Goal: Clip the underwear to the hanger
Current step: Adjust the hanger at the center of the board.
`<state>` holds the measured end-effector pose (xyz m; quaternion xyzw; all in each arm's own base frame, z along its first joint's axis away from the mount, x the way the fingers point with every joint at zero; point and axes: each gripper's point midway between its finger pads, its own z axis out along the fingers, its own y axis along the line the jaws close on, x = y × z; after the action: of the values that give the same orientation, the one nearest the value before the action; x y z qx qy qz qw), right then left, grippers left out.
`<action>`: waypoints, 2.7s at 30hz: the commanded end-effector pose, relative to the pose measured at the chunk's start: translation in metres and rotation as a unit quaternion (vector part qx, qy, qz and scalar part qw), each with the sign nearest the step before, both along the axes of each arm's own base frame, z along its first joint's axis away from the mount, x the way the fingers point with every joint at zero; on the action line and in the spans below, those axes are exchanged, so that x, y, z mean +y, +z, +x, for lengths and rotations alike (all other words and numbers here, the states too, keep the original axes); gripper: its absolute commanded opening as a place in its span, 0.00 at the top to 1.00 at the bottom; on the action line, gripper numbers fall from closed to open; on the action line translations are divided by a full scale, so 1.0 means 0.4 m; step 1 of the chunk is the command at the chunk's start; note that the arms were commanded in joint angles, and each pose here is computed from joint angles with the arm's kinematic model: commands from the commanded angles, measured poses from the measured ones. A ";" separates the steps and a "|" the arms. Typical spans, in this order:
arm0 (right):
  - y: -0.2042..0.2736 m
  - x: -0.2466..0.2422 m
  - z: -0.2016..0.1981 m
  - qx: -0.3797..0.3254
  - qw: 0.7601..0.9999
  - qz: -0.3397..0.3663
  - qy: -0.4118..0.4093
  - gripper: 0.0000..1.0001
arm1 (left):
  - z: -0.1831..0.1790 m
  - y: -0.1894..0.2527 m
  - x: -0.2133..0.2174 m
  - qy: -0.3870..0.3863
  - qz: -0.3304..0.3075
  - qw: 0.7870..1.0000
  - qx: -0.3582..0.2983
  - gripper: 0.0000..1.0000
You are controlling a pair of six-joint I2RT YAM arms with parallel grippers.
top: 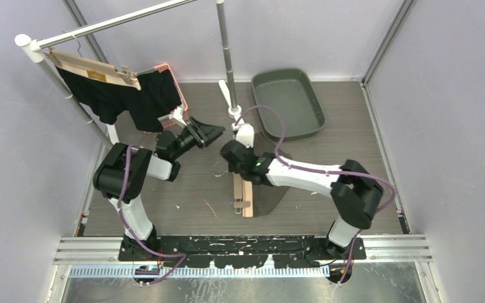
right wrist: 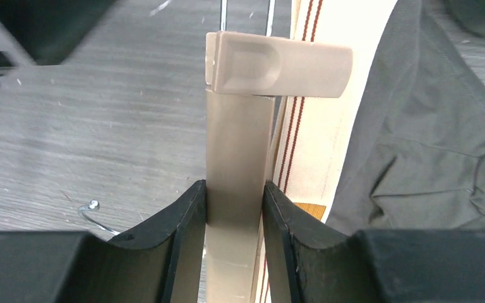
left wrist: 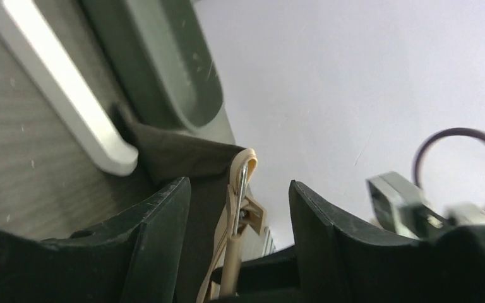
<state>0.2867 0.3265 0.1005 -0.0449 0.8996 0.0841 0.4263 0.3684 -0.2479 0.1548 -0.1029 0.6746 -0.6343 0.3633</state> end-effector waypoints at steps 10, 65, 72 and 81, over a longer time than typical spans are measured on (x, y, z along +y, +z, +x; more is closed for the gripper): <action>0.305 -0.076 0.163 -0.058 0.976 0.197 0.069 0.61 | -0.093 0.287 0.055 0.014 0.100 0.982 -0.157 0.38; 0.519 -0.017 0.179 -0.049 0.903 0.413 0.106 0.60 | -0.210 0.242 -0.093 0.031 0.273 0.942 -0.191 0.68; 0.525 -0.031 0.174 -0.053 0.900 0.420 0.104 0.60 | -0.222 0.232 -0.111 0.025 0.281 0.941 -0.188 0.67; 0.509 -0.046 0.169 -0.051 0.901 0.419 0.100 0.59 | -0.228 0.207 -0.112 0.026 0.285 0.942 -0.178 1.00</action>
<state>0.3587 0.3099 0.2606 0.0517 0.7911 0.4558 0.4046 0.2734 -0.2855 0.2102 0.0980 0.7782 -0.3959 0.4775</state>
